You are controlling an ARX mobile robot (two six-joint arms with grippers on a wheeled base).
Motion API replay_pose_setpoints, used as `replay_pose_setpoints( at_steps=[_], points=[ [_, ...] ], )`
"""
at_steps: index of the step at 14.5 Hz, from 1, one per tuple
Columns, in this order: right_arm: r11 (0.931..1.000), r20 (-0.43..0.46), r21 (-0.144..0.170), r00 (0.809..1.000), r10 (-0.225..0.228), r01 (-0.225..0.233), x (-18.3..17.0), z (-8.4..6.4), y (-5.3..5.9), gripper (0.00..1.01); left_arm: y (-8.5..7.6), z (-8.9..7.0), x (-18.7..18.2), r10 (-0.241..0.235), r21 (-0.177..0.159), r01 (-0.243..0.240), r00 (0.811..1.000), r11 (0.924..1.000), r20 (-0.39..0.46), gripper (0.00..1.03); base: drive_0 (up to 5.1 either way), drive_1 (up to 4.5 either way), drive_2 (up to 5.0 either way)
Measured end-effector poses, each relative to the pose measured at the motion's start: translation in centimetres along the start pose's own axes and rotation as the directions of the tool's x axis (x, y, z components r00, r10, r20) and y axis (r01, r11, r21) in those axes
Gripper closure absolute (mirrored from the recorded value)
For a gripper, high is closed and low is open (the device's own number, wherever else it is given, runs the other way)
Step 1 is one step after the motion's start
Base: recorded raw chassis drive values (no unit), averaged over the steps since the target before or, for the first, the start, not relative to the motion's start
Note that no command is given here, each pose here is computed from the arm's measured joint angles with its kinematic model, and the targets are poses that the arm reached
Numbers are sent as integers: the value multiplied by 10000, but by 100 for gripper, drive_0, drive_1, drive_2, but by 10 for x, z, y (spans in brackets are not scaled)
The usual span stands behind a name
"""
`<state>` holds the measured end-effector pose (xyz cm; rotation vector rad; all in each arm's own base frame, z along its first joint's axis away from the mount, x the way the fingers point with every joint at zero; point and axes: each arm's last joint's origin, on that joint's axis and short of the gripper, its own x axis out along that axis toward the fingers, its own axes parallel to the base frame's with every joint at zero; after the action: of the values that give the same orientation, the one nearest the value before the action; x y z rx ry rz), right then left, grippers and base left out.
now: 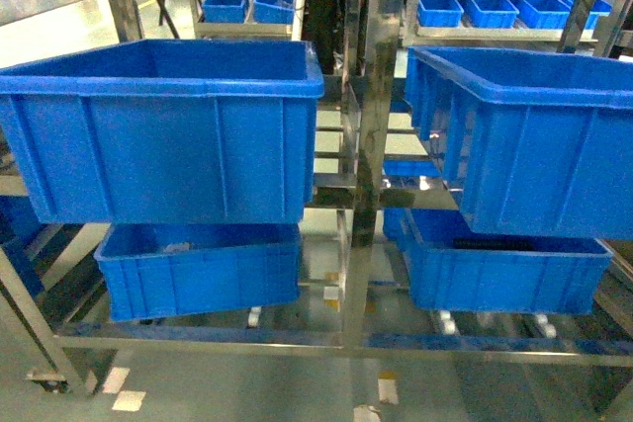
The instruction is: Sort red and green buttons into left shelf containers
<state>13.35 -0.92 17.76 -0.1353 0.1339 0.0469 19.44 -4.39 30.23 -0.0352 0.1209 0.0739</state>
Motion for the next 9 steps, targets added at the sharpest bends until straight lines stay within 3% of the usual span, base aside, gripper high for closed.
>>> replay_pose_setpoints(
  at_steps=[9],
  points=[
    [10000, -59, 8, 10000, 13, -13, 1, -1, 0, 75, -1, -2, 2, 9, 58, -8, 9999, 10000, -161, 76, 0, 0, 0]
  ],
)
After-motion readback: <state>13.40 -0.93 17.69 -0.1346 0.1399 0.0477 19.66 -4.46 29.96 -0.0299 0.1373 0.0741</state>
